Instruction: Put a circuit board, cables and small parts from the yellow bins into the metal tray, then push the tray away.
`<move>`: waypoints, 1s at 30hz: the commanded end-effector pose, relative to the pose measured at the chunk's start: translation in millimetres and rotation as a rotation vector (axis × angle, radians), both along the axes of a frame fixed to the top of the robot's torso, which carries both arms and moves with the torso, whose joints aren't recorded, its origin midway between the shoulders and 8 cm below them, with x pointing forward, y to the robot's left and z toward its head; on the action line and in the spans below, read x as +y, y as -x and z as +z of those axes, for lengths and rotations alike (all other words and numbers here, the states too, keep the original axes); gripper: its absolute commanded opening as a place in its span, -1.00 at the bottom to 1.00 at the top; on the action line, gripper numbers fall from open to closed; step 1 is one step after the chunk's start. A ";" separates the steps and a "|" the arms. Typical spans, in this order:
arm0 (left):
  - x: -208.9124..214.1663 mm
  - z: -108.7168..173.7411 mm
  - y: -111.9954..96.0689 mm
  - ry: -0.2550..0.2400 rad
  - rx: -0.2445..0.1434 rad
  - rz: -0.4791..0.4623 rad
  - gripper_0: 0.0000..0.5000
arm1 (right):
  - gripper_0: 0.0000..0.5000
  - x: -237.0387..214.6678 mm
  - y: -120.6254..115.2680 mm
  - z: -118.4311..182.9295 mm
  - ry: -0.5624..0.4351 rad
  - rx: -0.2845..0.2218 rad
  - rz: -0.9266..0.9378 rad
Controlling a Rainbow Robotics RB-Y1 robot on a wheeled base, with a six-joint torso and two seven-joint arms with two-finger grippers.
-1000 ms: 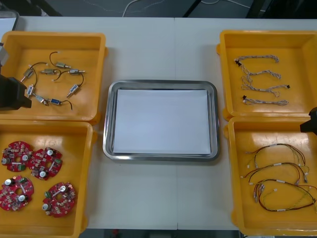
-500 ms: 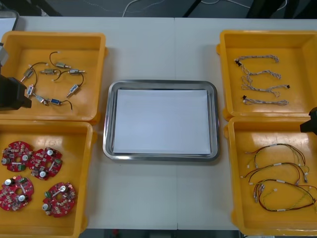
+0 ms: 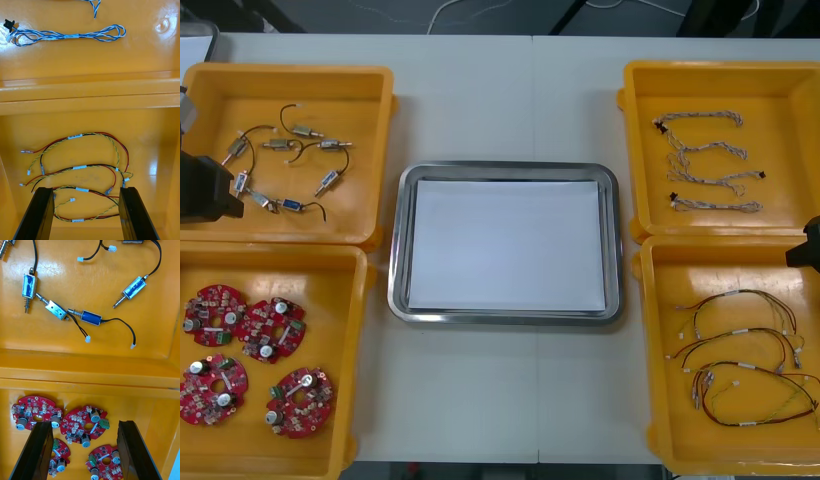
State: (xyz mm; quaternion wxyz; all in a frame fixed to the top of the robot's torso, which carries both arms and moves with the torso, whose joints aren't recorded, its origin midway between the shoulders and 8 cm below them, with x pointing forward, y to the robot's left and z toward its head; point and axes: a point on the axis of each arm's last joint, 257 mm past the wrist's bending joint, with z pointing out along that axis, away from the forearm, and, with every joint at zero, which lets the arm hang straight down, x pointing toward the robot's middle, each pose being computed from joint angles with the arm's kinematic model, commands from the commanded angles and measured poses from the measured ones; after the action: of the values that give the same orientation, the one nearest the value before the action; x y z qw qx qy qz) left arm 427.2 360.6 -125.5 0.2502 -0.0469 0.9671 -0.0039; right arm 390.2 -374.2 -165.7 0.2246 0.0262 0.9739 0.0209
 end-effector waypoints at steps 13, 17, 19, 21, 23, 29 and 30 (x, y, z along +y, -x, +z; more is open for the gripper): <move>-5.5 23.3 -8.0 -0.050 -0.064 -0.093 1.00 | 1.00 -2.0 -4.4 16.9 0.031 -0.028 0.002; -5.5 23.3 -8.0 -0.050 -0.064 -0.093 1.00 | 1.00 -2.0 -4.4 16.9 0.031 -0.028 0.002; -5.5 23.3 -8.0 -0.050 -0.064 -0.093 1.00 | 1.00 -2.0 -4.4 16.9 0.031 -0.028 0.002; -5.5 23.3 -8.0 -0.050 -0.064 -0.093 1.00 | 1.00 -2.0 -4.4 16.9 0.031 -0.028 0.002; -5.5 23.3 -8.0 -0.050 -0.064 -0.093 1.00 | 1.00 -2.0 -4.4 16.9 0.031 -0.028 0.002; -11.7 -18.6 8.5 0.029 0.020 -0.028 1.00 | 1.00 -2.0 -4.4 16.9 0.031 -0.028 0.002; -11.4 -16.3 8.3 0.026 0.014 -0.030 1.00 | 1.00 -2.0 -4.4 16.9 0.031 -0.028 0.002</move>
State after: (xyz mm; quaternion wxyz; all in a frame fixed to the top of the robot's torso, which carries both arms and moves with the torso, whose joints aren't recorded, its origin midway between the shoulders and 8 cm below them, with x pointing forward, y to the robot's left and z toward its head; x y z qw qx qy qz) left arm 422.4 354.5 -138.7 0.2378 -0.0490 0.9700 -0.0150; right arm 390.3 -374.2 -165.5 0.2247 0.0261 0.9739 0.0208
